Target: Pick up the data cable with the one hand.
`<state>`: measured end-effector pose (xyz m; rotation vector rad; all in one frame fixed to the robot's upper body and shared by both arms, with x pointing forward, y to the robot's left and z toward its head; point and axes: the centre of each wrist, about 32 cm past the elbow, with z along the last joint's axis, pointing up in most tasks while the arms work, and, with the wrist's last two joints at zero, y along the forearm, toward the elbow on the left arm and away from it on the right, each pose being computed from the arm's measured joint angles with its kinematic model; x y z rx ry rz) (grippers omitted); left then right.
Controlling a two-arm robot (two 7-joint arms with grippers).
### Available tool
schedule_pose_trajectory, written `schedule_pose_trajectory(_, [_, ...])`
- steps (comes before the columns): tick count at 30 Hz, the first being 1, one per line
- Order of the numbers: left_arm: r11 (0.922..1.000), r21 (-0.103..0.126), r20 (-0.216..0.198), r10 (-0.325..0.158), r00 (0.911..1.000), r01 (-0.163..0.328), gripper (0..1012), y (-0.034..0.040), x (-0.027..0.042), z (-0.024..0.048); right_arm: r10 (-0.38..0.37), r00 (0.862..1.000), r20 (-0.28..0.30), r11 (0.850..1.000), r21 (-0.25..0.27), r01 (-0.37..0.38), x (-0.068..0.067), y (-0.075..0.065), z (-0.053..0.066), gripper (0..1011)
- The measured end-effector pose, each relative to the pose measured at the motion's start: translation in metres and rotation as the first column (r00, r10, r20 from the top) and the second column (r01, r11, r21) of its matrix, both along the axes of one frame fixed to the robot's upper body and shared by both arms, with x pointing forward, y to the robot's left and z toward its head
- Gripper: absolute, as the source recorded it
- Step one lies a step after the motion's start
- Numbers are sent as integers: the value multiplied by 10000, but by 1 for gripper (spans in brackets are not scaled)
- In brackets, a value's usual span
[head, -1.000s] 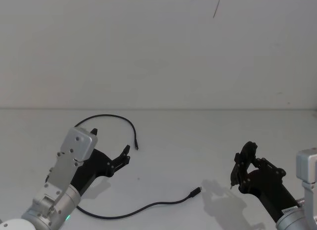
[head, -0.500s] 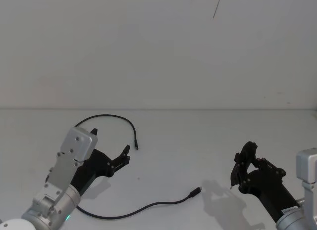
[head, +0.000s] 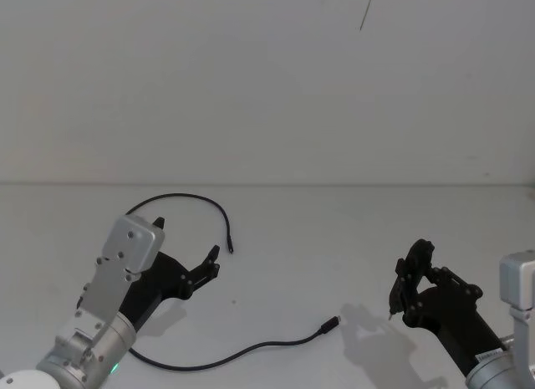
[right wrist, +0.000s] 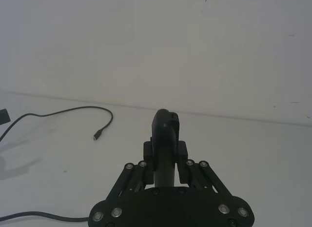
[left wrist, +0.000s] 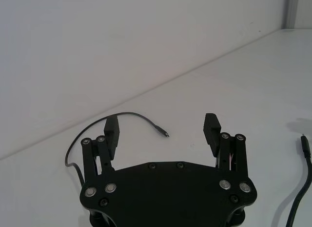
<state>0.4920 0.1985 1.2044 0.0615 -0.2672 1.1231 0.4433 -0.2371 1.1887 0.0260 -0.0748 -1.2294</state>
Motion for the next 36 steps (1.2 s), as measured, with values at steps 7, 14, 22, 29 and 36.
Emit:
schedule_pose_trajectory(7, [9994, 116, -96, -310, 9995, 311, 1001, 3, -9, 12, 0, 10000, 0, 10000, 0, 0, 0, 0, 0, 263])
schedule_pose_trajectory(14, [9945, 373, -313, -967, 9948, 978, 1001, 42, -20, 41, 0, 10000, 0, 10000, -1, 0, 0, 0, 0, 263])
schedule_pose_trajectory(22, [9772, 778, -693, -1925, 9788, 1977, 1001, 133, -10, 93, -1, 10000, 1, 10000, 0, 1, 0, 0, 0, 263])
schedule_pose_trajectory(29, [9418, 1261, -1197, -2975, 9472, 3117, 1001, 254, 44, 180, -1, 10000, 0, 10000, 0, 1, 0, 0, 0, 263])
schedule_pose_trajectory(36, [8926, 1680, -1791, -3898, 9033, 4184, 1001, 361, 150, 262, 0, 10000, 0, 10000, 0, 0, 0, 0, 0, 263])
